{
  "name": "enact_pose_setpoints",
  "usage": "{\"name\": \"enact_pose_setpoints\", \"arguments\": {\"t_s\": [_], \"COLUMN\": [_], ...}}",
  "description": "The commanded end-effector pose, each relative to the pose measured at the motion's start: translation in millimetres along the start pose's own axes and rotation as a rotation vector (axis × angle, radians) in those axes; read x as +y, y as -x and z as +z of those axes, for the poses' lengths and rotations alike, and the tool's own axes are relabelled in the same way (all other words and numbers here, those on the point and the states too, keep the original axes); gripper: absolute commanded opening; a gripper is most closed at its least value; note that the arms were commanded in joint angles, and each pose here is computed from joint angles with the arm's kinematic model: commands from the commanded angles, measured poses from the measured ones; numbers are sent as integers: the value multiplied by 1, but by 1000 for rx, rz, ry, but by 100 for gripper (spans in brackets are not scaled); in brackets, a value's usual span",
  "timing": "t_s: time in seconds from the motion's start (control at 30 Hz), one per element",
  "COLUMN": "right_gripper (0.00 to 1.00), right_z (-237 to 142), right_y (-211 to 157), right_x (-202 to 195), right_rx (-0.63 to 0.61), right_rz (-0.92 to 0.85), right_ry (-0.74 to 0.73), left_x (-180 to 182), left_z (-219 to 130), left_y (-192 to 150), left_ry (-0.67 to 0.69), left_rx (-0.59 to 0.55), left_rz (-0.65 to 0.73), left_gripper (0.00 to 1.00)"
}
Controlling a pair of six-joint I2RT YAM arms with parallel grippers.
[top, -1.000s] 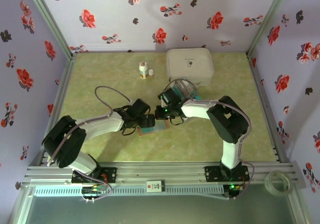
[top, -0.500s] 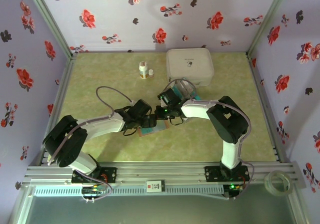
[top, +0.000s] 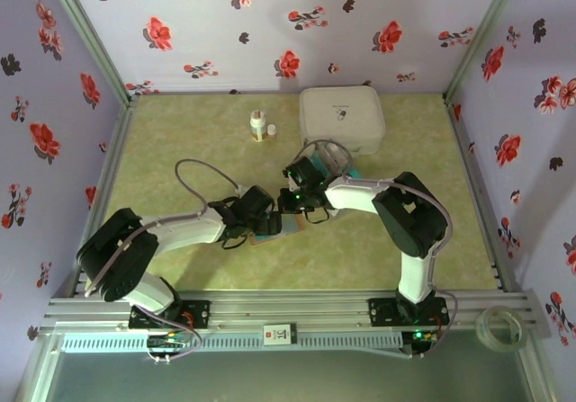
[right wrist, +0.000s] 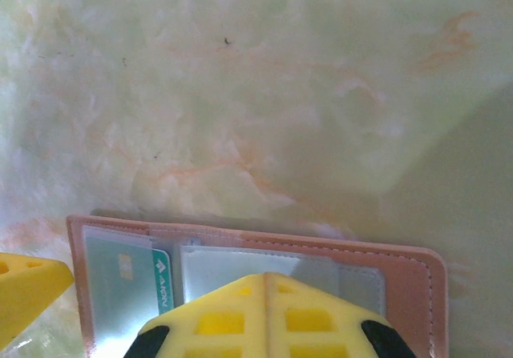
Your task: Put the credit cards into the card holder
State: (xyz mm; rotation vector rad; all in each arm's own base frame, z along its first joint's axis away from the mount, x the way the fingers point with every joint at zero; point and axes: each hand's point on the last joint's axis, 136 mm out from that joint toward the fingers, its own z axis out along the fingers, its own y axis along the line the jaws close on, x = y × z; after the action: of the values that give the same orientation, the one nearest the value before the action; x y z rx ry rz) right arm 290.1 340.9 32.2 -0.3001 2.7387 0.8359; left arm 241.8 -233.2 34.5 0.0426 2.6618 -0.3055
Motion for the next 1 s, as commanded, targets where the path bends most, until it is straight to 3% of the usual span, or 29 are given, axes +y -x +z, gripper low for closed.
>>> {"name": "enact_pose_setpoints", "arguments": {"t_s": [0.0, 0.47, 0.97], "right_gripper": [4, 3, 2], "right_z": [-27, -15, 6], "right_y": [18, 10, -10], "right_x": [12, -14, -12], "right_rx": [-53, -1, 40], "right_rz": [-60, -110, -77], "right_ry": [-18, -116, -72], "left_x": [2, 7, -3], "left_z": [-12, -22, -13], "left_y": [9, 12, 10], "left_ry": [-3, 1, -1], "left_rx": [-55, -59, -46], "left_rz": [-8, -12, 13], "left_gripper": [100, 100, 100]}}
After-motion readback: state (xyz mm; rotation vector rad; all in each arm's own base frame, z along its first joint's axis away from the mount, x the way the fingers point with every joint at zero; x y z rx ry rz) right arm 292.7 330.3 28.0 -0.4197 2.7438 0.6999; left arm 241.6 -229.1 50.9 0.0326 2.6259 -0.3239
